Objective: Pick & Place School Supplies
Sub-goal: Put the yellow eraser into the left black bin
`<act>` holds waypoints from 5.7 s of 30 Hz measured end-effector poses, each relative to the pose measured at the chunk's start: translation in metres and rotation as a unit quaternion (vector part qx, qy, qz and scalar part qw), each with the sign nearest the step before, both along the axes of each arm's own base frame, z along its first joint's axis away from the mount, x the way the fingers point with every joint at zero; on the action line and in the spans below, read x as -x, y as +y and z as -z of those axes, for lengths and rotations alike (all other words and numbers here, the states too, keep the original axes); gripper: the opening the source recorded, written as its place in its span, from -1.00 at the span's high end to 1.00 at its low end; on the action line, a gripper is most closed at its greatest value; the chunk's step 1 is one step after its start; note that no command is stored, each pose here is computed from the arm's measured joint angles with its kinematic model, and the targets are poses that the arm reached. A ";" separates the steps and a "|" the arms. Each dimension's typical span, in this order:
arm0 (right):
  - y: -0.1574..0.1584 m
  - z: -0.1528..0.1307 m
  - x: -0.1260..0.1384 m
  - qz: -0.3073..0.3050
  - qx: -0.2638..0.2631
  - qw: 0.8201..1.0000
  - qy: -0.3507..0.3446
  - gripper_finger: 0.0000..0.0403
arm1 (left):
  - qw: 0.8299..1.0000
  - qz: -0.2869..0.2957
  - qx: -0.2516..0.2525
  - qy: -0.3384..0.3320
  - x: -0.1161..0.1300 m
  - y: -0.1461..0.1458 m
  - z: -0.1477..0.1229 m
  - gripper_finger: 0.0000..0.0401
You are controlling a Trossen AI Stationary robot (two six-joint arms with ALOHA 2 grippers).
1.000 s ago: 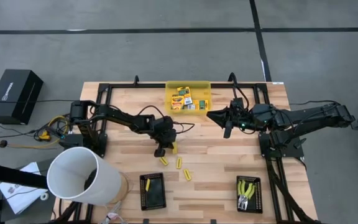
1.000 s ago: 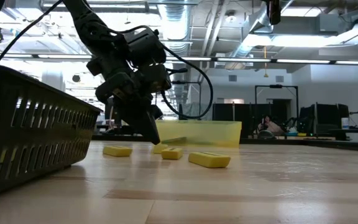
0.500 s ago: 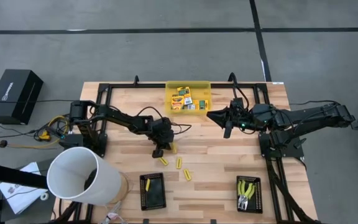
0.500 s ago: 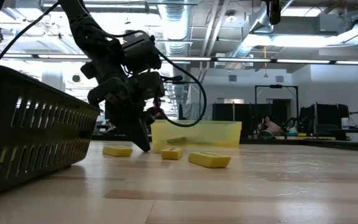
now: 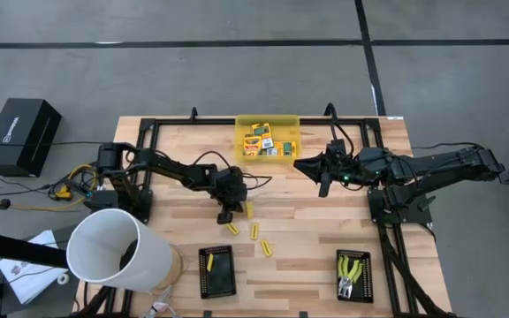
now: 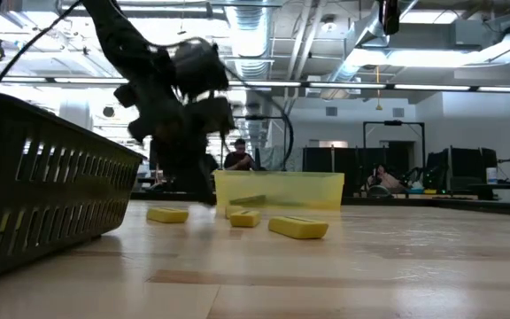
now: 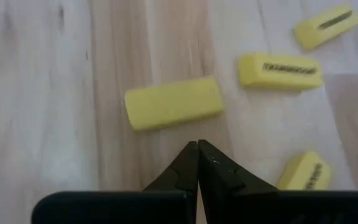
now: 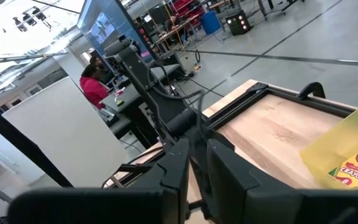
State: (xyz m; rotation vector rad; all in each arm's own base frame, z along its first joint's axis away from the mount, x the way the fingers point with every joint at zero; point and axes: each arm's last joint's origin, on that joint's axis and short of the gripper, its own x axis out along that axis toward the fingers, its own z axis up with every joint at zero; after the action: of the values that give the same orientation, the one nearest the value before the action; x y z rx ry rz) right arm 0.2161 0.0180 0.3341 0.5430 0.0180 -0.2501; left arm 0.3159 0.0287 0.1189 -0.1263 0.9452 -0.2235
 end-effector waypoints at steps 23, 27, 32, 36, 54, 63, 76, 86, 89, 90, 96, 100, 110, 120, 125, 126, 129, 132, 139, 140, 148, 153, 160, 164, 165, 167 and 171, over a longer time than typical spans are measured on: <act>0.000 0.000 0.000 0.000 0.001 1.000 0.000 0.74 | 1.000 -0.009 0.002 -0.028 -0.007 0.001 0.001 1.00; 0.000 0.000 0.000 0.000 0.001 1.000 0.001 0.74 | 0.999 -0.004 0.013 -0.033 -0.007 0.000 0.000 1.00; 0.000 0.000 0.000 0.000 0.001 1.000 0.001 0.74 | 0.999 -0.004 0.012 -0.038 -0.008 0.001 0.000 1.00; -0.001 0.000 0.000 0.001 0.001 1.000 0.001 0.74 | 0.999 -0.009 0.011 -0.042 -0.009 0.004 -0.001 1.00; -0.001 0.000 0.000 0.001 0.008 1.000 0.004 0.74 | 0.999 -0.026 0.011 -0.042 -0.009 0.015 0.003 1.00; -0.001 0.000 0.000 0.001 0.009 1.000 0.004 0.74 | 0.999 -0.024 0.014 -0.029 -0.007 0.013 0.004 1.00; 0.000 0.001 0.000 0.000 0.009 1.000 0.005 0.74 | 1.000 -0.023 0.017 -0.010 -0.004 0.013 0.008 1.00; 0.000 0.001 0.000 -0.002 0.009 1.000 0.007 0.74 | 0.999 -0.033 0.028 0.019 -0.002 0.013 0.018 1.00; 0.000 0.001 0.000 -0.004 0.009 1.000 0.007 0.74 | 0.998 -0.039 0.041 0.030 -0.003 0.014 0.024 1.00; 0.000 0.001 0.000 -0.005 0.009 1.000 0.007 0.74 | 0.998 -0.038 0.043 0.029 -0.003 0.014 0.024 1.00; 0.001 0.001 0.000 -0.012 0.004 1.000 0.007 0.74 | 0.998 -0.041 0.038 0.008 -0.004 0.014 0.016 1.00; 0.000 0.002 0.000 -0.011 0.008 1.000 0.011 0.74 | 0.998 -0.054 0.041 0.010 -0.003 0.018 0.015 1.00; -0.001 0.003 0.000 -0.011 0.009 1.000 0.016 0.74 | 0.997 -0.055 0.041 0.043 0.006 0.029 0.017 1.00; 0.000 0.005 0.000 -0.013 0.011 0.999 0.030 0.74 | 0.978 -0.171 0.095 0.067 0.023 0.050 -0.008 0.81; -0.001 0.006 0.000 -0.013 0.016 0.999 0.035 0.74 | 0.954 -0.254 0.150 0.061 0.031 0.058 -0.030 0.52; -0.001 0.006 0.000 -0.013 0.019 0.999 0.035 0.74 | 0.949 -0.266 0.163 0.055 0.031 0.056 -0.036 0.45; -0.002 0.006 0.000 -0.012 0.024 0.999 0.036 0.74 | 0.942 -0.277 0.184 0.050 0.029 0.043 -0.045 0.27; -0.003 0.006 0.000 -0.010 0.023 0.999 0.036 0.74 | 0.943 -0.277 0.177 0.048 0.024 0.025 -0.051 0.15; -0.002 0.006 0.000 -0.012 0.023 0.999 0.035 0.74 | 0.941 -0.283 0.182 0.037 0.015 0.011 -0.062 0.14; -0.002 0.006 0.000 -0.018 0.023 0.999 0.035 0.74 | 0.936 -0.292 0.191 0.039 0.014 0.012 -0.062 0.14; 0.003 0.006 0.000 -0.054 0.031 0.997 0.037 0.74 | 0.948 -0.227 0.222 -0.035 0.005 0.016 -0.082 0.11; 0.002 0.006 0.000 -0.065 0.040 0.996 0.038 0.74 | 0.983 -0.039 0.114 -0.140 0.009 0.003 -0.106 0.16; -0.002 0.004 0.000 -0.066 0.017 0.997 0.027 0.74 | 0.983 0.144 -0.062 -0.094 0.020 -0.018 -0.107 0.14; -0.004 0.001 0.000 -0.061 0.014 0.998 0.012 0.74 | 0.945 0.258 -0.201 -0.028 0.018 -0.028 -0.095 0.10; -0.004 0.000 0.000 -0.059 0.009 0.998 0.006 0.74 | 0.932 0.277 -0.234 -0.014 0.017 -0.030 -0.091 0.10; -0.007 0.000 -0.001 -0.052 -0.004 0.999 0.002 0.74 | 0.910 0.308 -0.279 -0.005 0.011 -0.030 -0.088 0.09; -0.011 0.000 -0.001 -0.041 -0.020 0.999 -0.002 0.74 | 0.888 0.340 -0.309 -0.017 -0.001 -0.027 -0.088 0.11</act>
State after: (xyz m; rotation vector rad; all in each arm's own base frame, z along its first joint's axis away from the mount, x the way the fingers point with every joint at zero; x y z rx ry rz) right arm 0.2169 0.0073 0.3343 0.5807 0.0405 -0.1696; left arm 0.3170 0.0015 0.2070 0.8117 0.9572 -0.5547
